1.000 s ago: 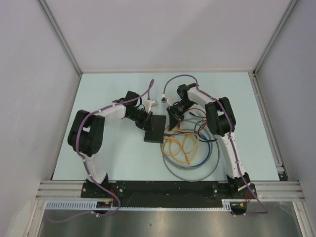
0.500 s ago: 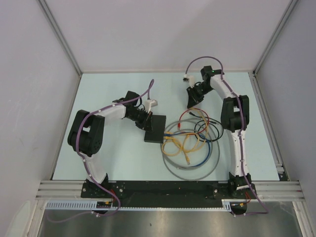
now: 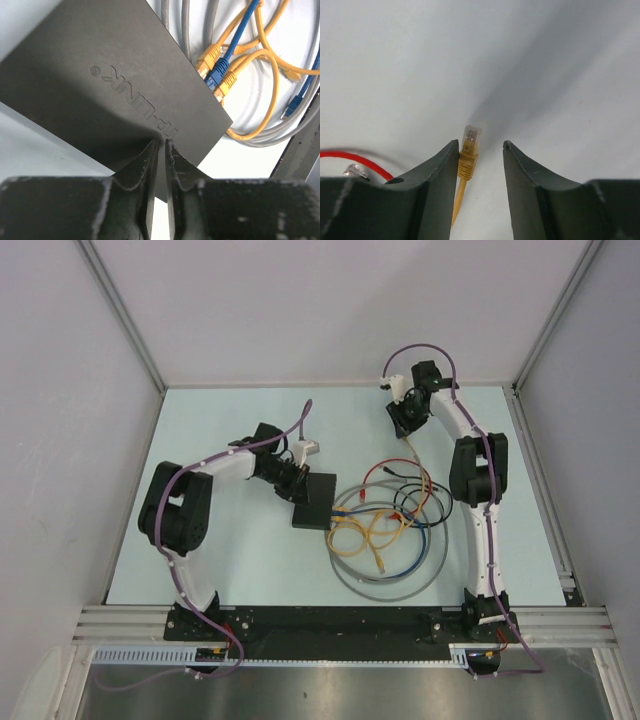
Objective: Pull the plug from the switch port
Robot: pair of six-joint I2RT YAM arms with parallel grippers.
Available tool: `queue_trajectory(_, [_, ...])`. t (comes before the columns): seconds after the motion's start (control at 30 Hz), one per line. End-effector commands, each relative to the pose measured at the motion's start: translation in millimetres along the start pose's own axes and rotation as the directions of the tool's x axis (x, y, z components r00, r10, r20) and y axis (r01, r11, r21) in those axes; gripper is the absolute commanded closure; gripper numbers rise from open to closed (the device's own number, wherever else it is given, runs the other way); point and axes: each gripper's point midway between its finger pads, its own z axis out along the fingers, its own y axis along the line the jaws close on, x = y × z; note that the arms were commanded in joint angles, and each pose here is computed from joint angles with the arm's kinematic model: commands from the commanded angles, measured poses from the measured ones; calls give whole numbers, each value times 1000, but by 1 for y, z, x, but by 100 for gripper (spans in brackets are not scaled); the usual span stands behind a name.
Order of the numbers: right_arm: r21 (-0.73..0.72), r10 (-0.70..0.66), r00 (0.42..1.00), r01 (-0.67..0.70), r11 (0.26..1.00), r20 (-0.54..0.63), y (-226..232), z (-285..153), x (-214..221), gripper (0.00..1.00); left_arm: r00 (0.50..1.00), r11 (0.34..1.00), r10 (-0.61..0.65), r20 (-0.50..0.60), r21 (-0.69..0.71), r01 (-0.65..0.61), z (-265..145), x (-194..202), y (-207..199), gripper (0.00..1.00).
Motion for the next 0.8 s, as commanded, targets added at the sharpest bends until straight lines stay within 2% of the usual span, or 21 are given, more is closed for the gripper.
queue_trajectory(0.0, [150,-17,992,-2,989,127,-14,-48,-51,50,998,996,10,-59,-91,-16,4,7,23,75])
queue_trajectory(0.07, [103,13,982,-33,994,188,-4,-64,-68,38,999,996,11,-34,-91,-14,-6,-11,17,71])
queue_trajectory(0.1, [79,26,978,-44,996,208,0,-71,-73,36,1000,995,24,-4,-95,-24,-16,-23,13,68])
queue_trajectory(0.2, [-27,81,962,-76,997,260,23,-93,-88,33,993,991,82,90,-111,-72,-45,-58,0,63])
queue_trajectory(0.3, [-150,141,952,-103,983,271,55,-105,-96,34,980,984,129,150,-145,-107,-73,-77,-10,59])
queue_trajectory(0.4, [-246,160,956,-98,964,247,95,-104,-97,35,979,979,117,169,-186,-85,-89,-72,-7,57])
queue_trajectory(0.53, [-330,127,978,-67,942,165,148,-83,-84,36,990,975,-2,144,-218,33,-88,-35,4,59])
queue_trajectory(0.63, [-382,114,989,-71,921,91,176,-63,-67,48,985,962,-124,117,-231,148,-80,-8,16,63])
queue_trajectory(0.67, [-388,114,991,-76,919,75,180,-58,-63,60,982,956,-146,119,-236,171,-79,-3,19,66])
queue_trajectory(0.73, [-399,119,993,-101,912,20,190,-45,-49,72,981,952,-154,121,-249,180,-75,6,24,73])
queue_trajectory(0.77, [-404,120,993,-109,908,2,193,-41,-44,87,981,951,-151,119,-253,177,-74,9,24,90])
